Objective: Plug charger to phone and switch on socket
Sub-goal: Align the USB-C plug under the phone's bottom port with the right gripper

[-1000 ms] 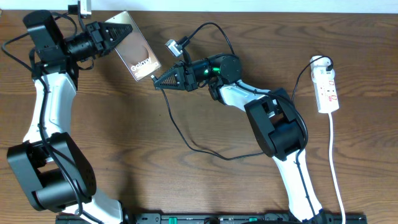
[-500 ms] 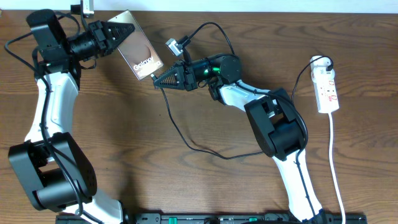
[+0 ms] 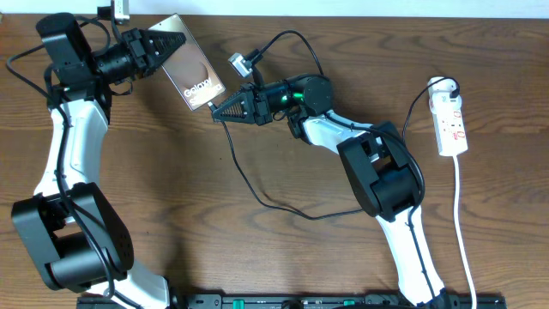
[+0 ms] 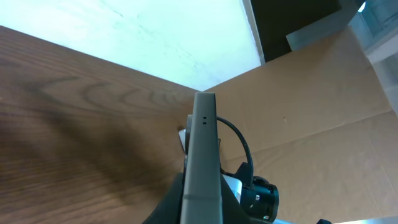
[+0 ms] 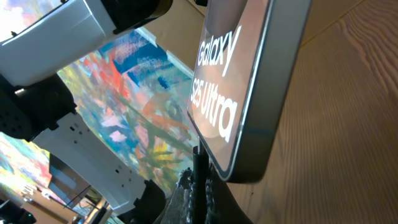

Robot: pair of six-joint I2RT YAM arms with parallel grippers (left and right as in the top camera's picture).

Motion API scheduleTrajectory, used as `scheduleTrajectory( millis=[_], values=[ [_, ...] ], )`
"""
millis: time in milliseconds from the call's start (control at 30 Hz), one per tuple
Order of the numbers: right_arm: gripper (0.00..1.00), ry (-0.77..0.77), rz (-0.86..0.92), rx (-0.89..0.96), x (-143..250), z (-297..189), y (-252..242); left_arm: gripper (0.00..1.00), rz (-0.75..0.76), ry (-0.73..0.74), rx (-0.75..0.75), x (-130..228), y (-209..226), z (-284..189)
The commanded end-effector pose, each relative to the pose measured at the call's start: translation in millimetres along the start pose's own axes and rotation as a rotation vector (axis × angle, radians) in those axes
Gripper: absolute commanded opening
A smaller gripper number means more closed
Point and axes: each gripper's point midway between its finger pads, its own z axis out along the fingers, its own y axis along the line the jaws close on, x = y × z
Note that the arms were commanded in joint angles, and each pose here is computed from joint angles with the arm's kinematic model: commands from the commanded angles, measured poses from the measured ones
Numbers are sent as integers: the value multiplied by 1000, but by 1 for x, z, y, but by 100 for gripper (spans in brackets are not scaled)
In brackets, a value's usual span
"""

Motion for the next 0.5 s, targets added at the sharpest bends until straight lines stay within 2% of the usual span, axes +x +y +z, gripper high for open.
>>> scheduleTrajectory(
  millis=[0,467],
  values=[
    [1,-72,-24,6,-21,-5,6,8,11,33,44,3,-15,0],
    [1,-98,1,8,-25,-7,5,7,12,48,61,6,-18,0]
  ],
)
